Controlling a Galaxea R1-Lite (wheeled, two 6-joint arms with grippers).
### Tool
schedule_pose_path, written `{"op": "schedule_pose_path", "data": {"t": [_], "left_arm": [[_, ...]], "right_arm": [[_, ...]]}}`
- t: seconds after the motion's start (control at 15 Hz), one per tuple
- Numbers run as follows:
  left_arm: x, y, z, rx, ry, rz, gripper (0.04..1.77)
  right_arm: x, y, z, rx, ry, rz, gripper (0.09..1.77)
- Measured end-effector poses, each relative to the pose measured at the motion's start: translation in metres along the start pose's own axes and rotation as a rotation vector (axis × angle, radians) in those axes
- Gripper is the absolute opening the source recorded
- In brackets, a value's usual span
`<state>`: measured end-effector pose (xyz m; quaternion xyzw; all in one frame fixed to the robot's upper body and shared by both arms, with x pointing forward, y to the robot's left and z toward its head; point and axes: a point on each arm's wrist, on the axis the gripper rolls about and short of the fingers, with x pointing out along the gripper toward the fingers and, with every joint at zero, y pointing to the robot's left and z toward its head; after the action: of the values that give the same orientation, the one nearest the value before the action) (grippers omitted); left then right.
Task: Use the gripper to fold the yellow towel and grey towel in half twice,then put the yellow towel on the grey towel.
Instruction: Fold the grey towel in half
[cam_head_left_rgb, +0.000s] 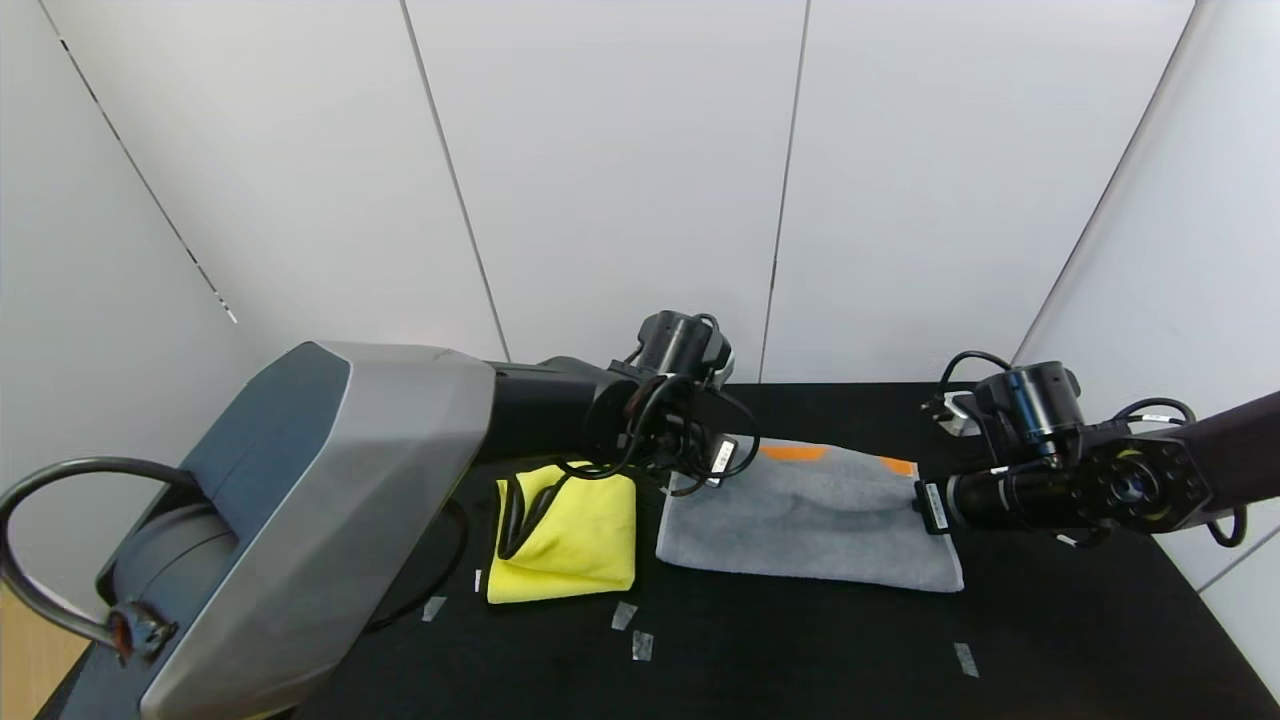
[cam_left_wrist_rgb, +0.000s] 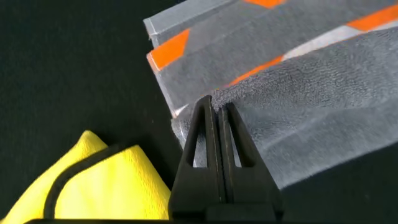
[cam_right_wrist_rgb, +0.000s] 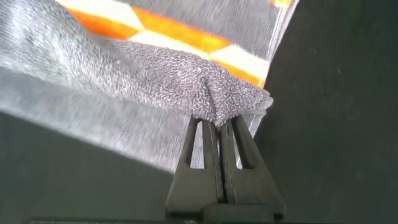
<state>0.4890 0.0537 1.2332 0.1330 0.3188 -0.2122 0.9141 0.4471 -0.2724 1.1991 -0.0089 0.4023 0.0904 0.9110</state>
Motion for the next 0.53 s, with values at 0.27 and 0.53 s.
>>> {"op": "schedule_pose_path", "data": {"t": [0.27,0.53], "left_arm": [[0.016,0.005,0.003,-0.06,-0.038,0.029,0.1],[0.027,0.007,0.002,-0.077,-0.075,0.038,0.58]], "right_arm": [[0.017,-0.004,-0.002,0.005,-0.016,-0.018,0.14],[0.025,-0.007,-0.002,0.011,-0.034,-0.028,0.59]]}}
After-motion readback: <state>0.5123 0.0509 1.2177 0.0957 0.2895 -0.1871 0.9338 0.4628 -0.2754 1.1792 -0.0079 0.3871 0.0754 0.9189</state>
